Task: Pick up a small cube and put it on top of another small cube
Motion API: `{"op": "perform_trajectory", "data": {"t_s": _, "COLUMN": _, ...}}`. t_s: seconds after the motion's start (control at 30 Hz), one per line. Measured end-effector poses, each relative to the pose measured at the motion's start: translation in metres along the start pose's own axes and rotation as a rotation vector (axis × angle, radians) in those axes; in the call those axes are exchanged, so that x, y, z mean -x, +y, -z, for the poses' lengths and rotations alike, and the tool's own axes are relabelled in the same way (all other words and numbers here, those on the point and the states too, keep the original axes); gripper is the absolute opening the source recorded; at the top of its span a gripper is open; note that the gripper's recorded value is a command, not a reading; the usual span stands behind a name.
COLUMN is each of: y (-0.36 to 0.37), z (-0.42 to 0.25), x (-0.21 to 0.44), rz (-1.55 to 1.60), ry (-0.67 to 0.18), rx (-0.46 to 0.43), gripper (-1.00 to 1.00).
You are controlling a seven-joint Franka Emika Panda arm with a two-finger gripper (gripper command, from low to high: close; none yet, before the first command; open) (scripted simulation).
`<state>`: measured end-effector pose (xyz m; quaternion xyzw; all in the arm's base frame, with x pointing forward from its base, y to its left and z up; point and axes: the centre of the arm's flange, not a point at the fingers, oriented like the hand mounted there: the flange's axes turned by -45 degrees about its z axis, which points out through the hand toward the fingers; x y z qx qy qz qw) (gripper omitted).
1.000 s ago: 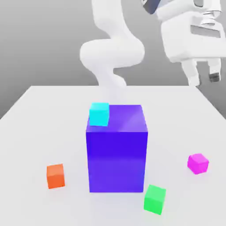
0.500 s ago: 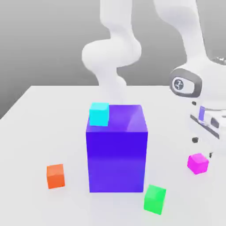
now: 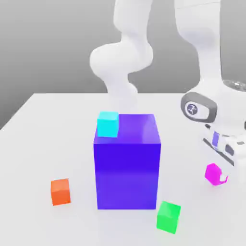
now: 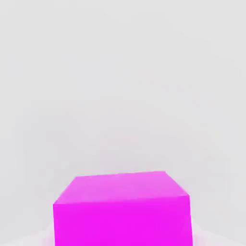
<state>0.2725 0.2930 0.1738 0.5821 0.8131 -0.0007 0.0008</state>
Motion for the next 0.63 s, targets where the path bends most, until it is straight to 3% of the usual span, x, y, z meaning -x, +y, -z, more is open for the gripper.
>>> {"op": "perform_trajectory", "data": {"t_s": 0.1, "y": 0.022, "z": 0.024, "x": 0.03, "rz": -0.118, "ry": -0.001, "rx": 0.0, "gripper": -1.0}}
{"op": "perform_trajectory", "data": {"t_s": 0.3, "y": 0.084, "z": 0.061, "x": 0.198, "rz": -0.658, "ry": 0.0, "rx": -0.001, "gripper": -1.0}}
{"op": "perform_trajectory", "data": {"t_s": 0.5, "y": 0.091, "z": 0.013, "x": 0.214, "rz": -0.723, "ry": 0.002, "rx": -0.002, "gripper": -1.0}}
{"op": "perform_trajectory", "data": {"t_s": 0.53, "y": 0.09, "z": 0.007, "x": 0.215, "rz": -0.724, "ry": 0.002, "rx": -0.002, "gripper": 1.0}}
{"op": "perform_trajectory", "data": {"t_s": 0.63, "y": 0.09, "z": 0.007, "x": 0.215, "rz": -0.724, "ry": 0.002, "rx": -0.002, "gripper": 1.0}}
